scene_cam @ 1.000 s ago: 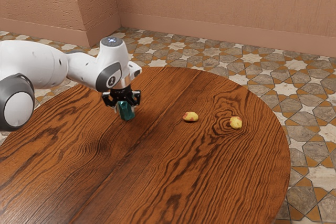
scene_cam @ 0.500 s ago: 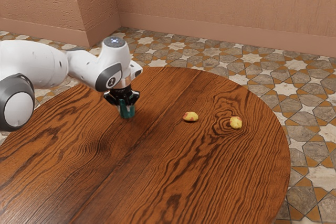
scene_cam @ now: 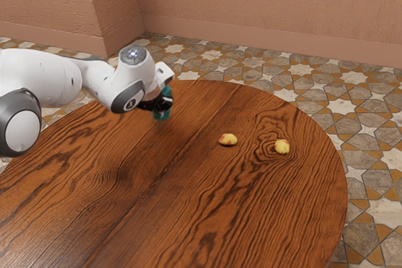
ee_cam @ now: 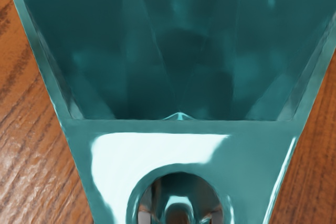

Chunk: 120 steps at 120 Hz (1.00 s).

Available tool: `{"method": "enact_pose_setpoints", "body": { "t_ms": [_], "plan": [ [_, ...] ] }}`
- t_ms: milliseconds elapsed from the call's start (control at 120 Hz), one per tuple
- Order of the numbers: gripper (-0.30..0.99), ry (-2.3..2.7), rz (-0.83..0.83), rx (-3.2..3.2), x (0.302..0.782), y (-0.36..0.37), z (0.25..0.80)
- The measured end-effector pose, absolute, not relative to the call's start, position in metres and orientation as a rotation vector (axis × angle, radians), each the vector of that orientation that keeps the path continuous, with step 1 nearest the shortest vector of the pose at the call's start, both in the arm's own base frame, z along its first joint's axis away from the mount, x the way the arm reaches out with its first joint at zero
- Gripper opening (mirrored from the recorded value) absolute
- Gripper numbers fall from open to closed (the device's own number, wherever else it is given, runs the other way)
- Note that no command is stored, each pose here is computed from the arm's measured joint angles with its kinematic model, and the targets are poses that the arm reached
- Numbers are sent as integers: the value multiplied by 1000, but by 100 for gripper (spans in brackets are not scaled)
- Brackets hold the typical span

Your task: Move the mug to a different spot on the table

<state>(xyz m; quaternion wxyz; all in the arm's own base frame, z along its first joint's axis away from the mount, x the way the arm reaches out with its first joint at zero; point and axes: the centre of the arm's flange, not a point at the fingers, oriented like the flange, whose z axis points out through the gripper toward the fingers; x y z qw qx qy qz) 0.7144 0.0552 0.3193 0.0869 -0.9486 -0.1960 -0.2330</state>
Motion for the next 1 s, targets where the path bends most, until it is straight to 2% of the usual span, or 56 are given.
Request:
{"method": "enact_pose_setpoints", "body": {
  "t_ms": [100, 300, 483, 692, 1000],
  "plan": [
    [-4, -573, -744, -2841, 710, 50, 318],
    [-4, -563, -734, -2906, 649, 18, 320],
    [-3, -508, -808, -2951, 619, -9, 319],
    [-4, -536, -769, -2998, 570, -28, 308],
    [-4, -588, -727, -3020, 547, -39, 295]
  ]
}}
